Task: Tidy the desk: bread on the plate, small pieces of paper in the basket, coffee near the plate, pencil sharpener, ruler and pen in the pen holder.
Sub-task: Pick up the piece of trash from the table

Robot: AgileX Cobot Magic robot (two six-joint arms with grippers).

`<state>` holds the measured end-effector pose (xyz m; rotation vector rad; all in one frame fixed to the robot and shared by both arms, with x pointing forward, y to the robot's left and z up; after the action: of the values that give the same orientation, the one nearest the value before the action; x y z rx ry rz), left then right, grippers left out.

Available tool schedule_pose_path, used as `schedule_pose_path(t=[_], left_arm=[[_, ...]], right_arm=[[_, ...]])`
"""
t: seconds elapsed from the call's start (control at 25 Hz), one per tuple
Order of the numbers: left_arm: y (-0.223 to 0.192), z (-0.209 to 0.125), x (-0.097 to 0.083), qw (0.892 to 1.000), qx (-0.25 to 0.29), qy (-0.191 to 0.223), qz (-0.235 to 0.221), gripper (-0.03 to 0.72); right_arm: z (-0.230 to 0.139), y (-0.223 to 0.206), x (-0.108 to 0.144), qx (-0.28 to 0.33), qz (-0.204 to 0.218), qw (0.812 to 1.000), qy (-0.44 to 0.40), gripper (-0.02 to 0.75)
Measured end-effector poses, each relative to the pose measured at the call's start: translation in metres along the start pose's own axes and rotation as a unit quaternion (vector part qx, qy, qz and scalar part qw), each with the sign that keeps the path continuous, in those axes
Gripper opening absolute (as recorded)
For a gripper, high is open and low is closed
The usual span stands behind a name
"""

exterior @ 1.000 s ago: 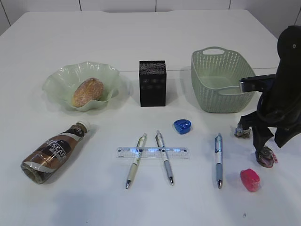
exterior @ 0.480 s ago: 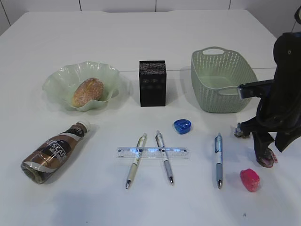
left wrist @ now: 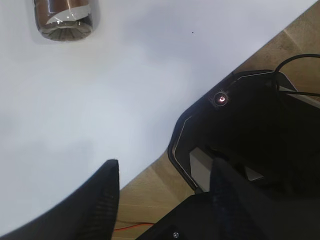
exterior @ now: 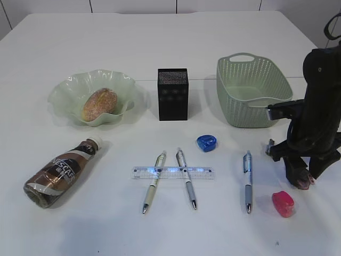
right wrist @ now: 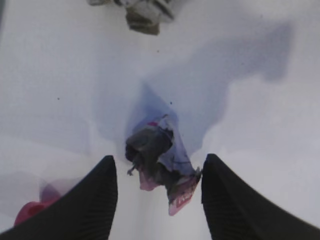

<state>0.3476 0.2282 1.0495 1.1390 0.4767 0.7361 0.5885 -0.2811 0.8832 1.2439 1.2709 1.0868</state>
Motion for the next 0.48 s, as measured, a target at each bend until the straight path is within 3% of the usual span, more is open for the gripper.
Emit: schedule_pose_path(t=[0.48], left_arm=[[0.0, 0.0, -0.0001, 1.0, 0.0, 0.0, -0.001, 0.402]], right_arm=[[0.0022, -0.0057, -0.006, 0.002, 0.005, 1.0, -0.012, 0.367]])
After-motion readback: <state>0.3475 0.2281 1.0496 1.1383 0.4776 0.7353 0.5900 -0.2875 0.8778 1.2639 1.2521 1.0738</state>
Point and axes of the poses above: a point on each arm's last joint axis where the gripper is mounted, y pointing back along that axis away from the gripper, x along the wrist's bending axis when the last joint is at zero, z = x × y, the point moved 3 cm from there along -y, pointing out along that axis toward the gripper, and after that the axes turned 9 degrees about -y, right-handed, at the moved point
